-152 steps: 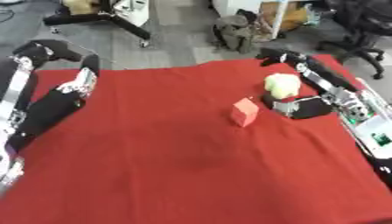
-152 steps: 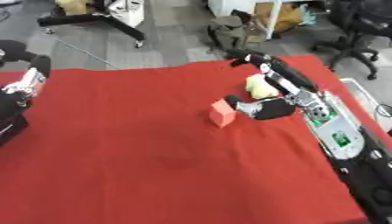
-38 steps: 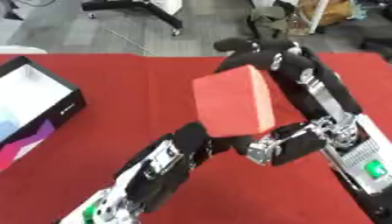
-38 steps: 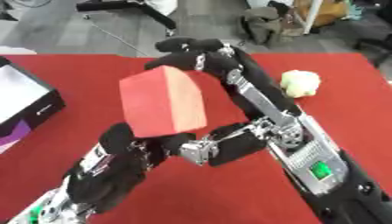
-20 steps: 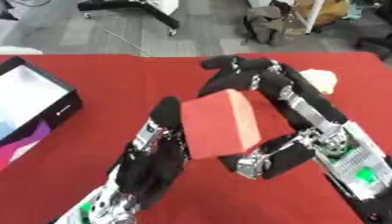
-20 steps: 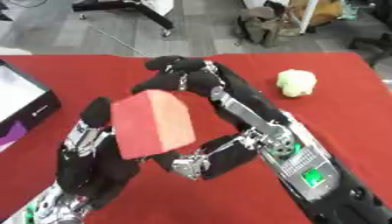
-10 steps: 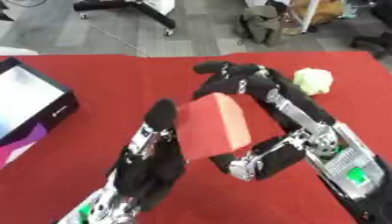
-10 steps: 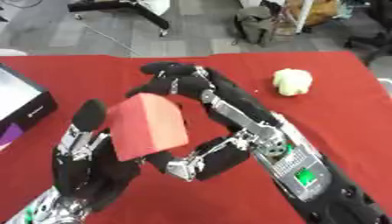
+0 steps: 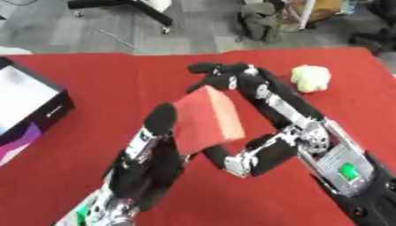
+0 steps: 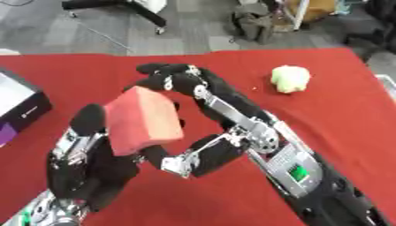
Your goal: Pick up the objects with one hand, pass them to the other hand, and then place them into the box on the other side of the table.
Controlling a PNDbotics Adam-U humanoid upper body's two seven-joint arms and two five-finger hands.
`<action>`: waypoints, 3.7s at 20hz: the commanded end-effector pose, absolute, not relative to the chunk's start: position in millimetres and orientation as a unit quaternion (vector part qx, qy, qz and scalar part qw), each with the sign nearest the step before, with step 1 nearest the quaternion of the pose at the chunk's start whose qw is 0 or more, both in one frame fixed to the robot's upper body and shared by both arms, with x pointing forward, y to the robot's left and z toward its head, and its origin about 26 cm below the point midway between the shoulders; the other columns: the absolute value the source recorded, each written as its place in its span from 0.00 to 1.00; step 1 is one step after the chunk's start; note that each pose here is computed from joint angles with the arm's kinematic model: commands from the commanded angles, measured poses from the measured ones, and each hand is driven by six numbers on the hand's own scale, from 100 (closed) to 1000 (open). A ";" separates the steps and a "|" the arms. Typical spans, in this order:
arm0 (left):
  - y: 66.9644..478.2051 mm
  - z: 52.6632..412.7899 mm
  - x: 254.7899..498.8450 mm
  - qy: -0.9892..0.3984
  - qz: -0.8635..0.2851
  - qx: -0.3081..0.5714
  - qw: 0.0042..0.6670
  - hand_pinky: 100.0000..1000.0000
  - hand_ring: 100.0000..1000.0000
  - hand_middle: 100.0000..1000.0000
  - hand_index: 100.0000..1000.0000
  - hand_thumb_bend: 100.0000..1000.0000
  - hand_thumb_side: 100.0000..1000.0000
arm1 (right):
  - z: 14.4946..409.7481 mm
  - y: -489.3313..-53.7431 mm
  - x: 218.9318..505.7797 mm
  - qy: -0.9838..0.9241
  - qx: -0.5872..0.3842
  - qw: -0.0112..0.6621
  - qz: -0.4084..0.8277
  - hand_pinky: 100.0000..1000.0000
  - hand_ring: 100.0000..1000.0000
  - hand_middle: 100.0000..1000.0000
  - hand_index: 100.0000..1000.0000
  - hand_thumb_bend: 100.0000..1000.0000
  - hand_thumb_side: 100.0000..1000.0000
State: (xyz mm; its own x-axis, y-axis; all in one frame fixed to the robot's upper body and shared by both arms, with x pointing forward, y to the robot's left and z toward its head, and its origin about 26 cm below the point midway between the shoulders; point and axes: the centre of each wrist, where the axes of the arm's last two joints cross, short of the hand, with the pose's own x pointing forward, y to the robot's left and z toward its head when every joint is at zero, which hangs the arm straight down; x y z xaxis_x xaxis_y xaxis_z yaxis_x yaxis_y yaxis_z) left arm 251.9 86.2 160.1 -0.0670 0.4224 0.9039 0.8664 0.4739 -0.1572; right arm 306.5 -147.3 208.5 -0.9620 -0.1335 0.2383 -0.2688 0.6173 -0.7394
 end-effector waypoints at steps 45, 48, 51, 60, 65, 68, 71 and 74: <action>95.4 158.2 248.8 -0.709 -0.168 -0.377 0.572 1.00 0.56 0.43 0.36 0.00 0.60 | 226.4 -170.7 311.8 -0.957 -0.020 0.088 0.276 0.97 0.81 0.87 1.00 0.51 0.35; 102.6 156.6 251.4 -0.718 -0.163 -0.357 0.575 1.00 0.56 0.43 0.35 0.00 0.58 | 225.7 -174.8 312.7 -0.961 -0.038 0.097 0.256 0.97 0.81 0.87 1.00 0.50 0.34; 125.1 155.7 260.1 -0.746 -0.144 -0.293 0.581 0.98 0.56 0.44 0.33 0.00 0.53 | 225.8 -179.9 311.3 -0.965 -0.050 0.099 0.239 0.97 0.80 0.86 1.00 0.46 0.33; 240.3 182.2 285.9 -0.773 -0.070 0.187 0.602 0.90 0.59 0.47 0.26 0.00 0.37 | 206.9 -194.1 311.0 -0.962 -0.081 0.131 0.224 0.98 0.78 0.84 1.00 0.37 0.35; 281.5 215.1 294.1 -0.663 -0.032 0.435 0.608 0.84 0.59 0.48 0.27 0.06 0.24 | 196.7 -197.3 310.7 -0.959 -0.088 0.144 0.228 0.98 0.78 0.84 1.00 0.34 0.36; 309.4 213.7 313.0 -0.581 -0.030 0.539 0.609 0.79 0.57 0.47 0.30 0.15 0.16 | 190.7 -196.1 310.0 -0.956 -0.085 0.149 0.237 0.99 0.78 0.84 1.00 0.32 0.37; 339.0 194.9 333.5 -0.519 -0.028 0.609 0.599 0.76 0.56 0.47 0.32 0.22 0.10 | 185.5 -195.1 309.7 -0.954 -0.081 0.153 0.246 0.99 0.77 0.84 1.00 0.32 0.37; 367.2 181.2 345.7 -0.469 -0.020 0.653 0.594 0.74 0.56 0.47 0.34 0.26 0.09 | 181.8 -195.0 309.5 -0.952 -0.078 0.156 0.252 0.99 0.77 0.84 1.00 0.31 0.38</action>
